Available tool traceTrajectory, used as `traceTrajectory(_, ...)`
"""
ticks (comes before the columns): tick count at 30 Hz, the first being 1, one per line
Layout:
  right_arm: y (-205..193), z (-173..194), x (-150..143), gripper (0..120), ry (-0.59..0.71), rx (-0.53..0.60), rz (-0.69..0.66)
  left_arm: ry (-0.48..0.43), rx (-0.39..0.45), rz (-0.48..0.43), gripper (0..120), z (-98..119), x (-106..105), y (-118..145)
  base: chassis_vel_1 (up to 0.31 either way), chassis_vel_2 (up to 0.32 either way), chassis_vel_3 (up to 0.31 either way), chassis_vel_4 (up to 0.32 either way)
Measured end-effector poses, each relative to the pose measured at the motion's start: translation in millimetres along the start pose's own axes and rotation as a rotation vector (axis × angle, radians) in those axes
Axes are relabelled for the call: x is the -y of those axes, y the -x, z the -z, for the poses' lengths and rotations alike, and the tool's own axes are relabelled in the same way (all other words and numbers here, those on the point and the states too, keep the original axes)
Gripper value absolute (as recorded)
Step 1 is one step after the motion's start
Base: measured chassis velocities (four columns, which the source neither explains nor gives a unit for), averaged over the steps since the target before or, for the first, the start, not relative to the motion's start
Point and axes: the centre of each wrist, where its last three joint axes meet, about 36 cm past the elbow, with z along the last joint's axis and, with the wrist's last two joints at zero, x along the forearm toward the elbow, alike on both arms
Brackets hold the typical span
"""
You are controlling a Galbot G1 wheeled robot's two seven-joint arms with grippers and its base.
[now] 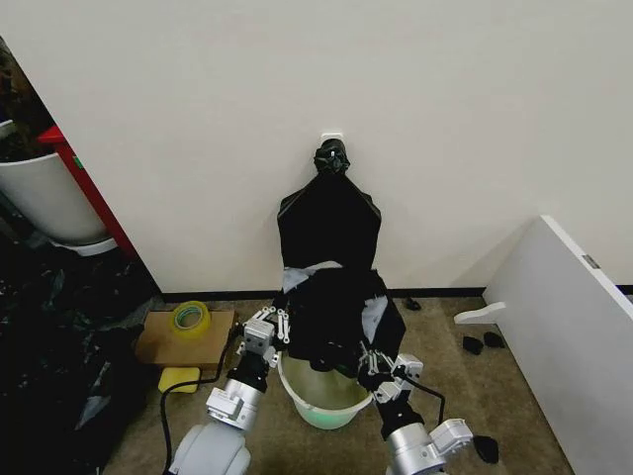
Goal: Place the garbage bag over the trash bin.
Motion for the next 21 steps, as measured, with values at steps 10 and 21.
traceTrajectory(10, -5.0, 5.6, 12.0, 0, -0.126, 0.008, -0.103, 0.052, -0.07, 0.001, 0, -18.3, 5.6, -9.9, 0.0, 0.0, 0.0, 0.0)
traceTrajectory(21, -63.7, -8.3, 16.7, 0, -0.399, -0.222, -0.103, 0.221, -0.163, 0.084, 0, -17.7, 0.0, -32.2, 0.0, 0.0, 0.0, 0.0)
